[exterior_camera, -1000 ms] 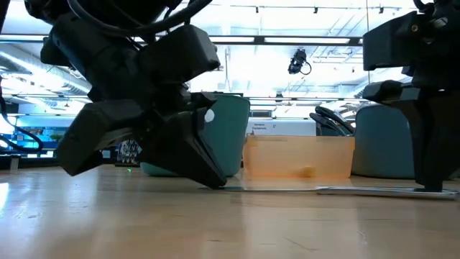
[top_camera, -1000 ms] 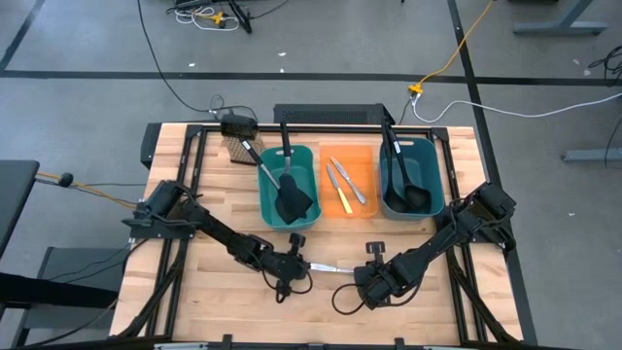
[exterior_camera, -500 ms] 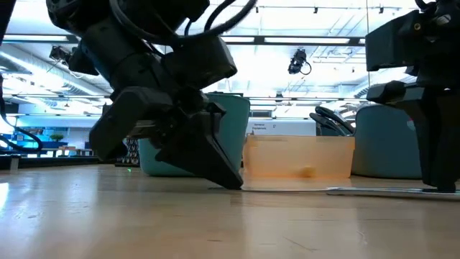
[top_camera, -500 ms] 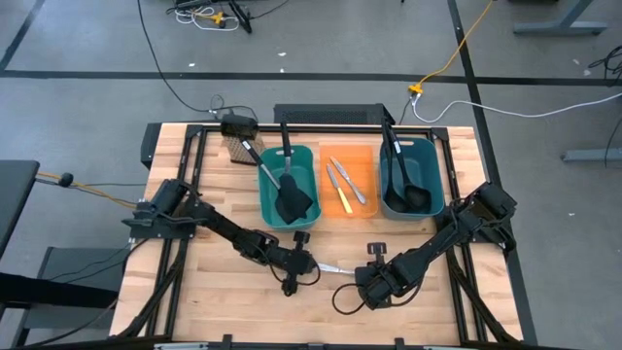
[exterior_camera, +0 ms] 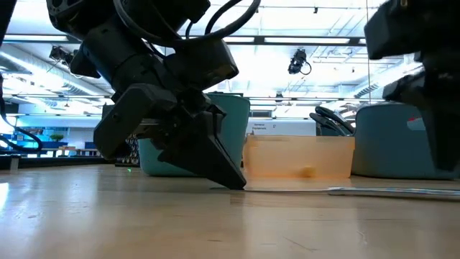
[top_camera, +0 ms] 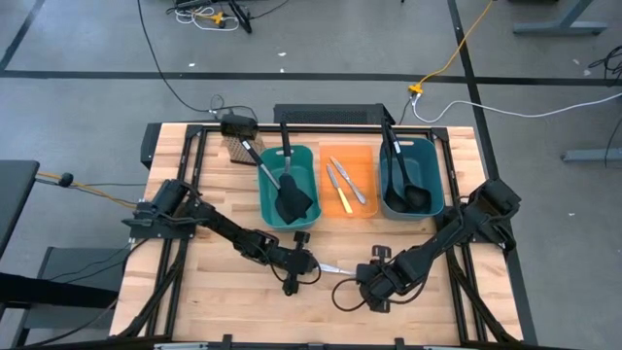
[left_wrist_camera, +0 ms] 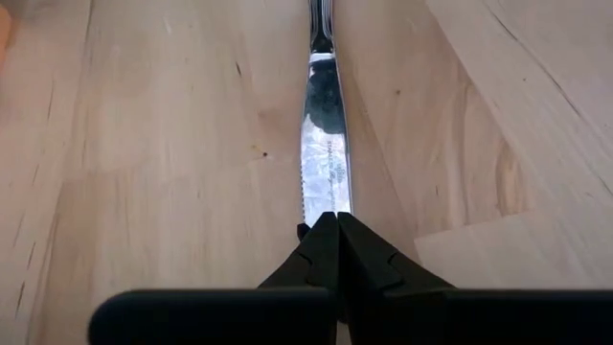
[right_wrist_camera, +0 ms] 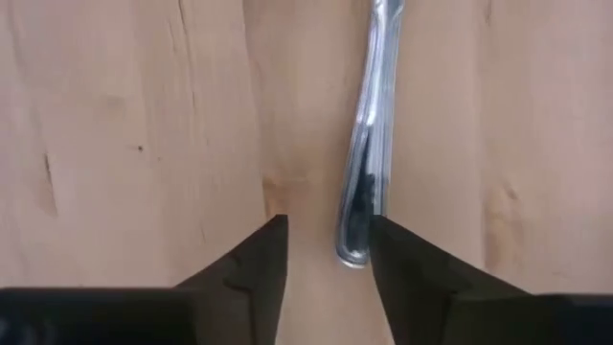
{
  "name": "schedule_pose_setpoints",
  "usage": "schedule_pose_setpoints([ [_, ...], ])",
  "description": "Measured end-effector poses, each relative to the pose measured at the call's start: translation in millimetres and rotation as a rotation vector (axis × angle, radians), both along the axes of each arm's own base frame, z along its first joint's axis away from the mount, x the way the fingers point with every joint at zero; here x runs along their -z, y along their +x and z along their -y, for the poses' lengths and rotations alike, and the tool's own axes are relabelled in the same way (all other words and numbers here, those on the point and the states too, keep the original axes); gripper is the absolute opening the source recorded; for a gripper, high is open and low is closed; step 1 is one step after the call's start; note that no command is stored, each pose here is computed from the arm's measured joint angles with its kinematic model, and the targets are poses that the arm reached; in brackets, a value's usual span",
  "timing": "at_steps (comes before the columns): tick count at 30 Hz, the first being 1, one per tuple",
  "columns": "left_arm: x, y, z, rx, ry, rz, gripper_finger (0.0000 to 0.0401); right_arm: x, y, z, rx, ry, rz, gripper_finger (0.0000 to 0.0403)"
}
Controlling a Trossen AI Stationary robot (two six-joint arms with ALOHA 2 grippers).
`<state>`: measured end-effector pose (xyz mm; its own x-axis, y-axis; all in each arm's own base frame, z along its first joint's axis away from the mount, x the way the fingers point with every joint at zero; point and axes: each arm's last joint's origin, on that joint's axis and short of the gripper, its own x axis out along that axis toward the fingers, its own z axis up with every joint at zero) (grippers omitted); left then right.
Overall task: Pick & Place Kitchen Items
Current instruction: Put the silver table knife into the orange bin
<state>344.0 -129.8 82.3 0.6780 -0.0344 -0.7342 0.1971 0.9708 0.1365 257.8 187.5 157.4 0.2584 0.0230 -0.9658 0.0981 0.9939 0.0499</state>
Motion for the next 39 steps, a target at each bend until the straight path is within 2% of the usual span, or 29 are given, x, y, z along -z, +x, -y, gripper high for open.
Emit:
schedule_pose_setpoints([
  [5, 1.4, 0.5, 0.2, 0.0, -0.001, 0.004, 0.0002, 14.2, 3.1, 1.5, 0.04, -0.025, -0.042, 0.0177],
  [10, 2.1, 1.7, 0.7, 0.001, -0.006, 0.017, 0.0003, 16.0, 0.8, 7.6, 0.098, -0.062, -0.084, 0.0193],
  [14, 2.2, 1.8, 0.9, 0.003, -0.005, 0.018, 0.0003, 15.9, 2.5, 8.9, 0.082, -0.058, -0.083, 0.0193],
  [18, 4.2, 2.5, 1.3, 0.011, -0.007, 0.022, 0.0003, 11.5, 4.7, 9.1, 0.079, -0.079, -0.022, 0.0187],
  [22, 8.0, 3.4, 2.4, 0.021, -0.013, 0.026, 0.0003, 12.7, 2.9, 13.9, 0.084, -0.116, -0.055, 0.0182],
  [25, 8.0, 3.6, 2.5, 0.024, -0.018, 0.028, 0.0003, 14.6, 2.0, 17.9, 0.081, -0.111, -0.104, 0.0182],
  [32, 9.3, 2.9, 2.2, 0.024, -0.027, 0.042, 0.0004, 23.2, 2.9, 25.1, 0.062, -0.068, -0.112, 0.0188],
  [39, 18.6, -10.2, -3.5, 0.012, -0.098, 0.113, 0.0003, 39.7, -6.0, 34.2, 0.066, -0.035, -0.105, 0.0182],
])
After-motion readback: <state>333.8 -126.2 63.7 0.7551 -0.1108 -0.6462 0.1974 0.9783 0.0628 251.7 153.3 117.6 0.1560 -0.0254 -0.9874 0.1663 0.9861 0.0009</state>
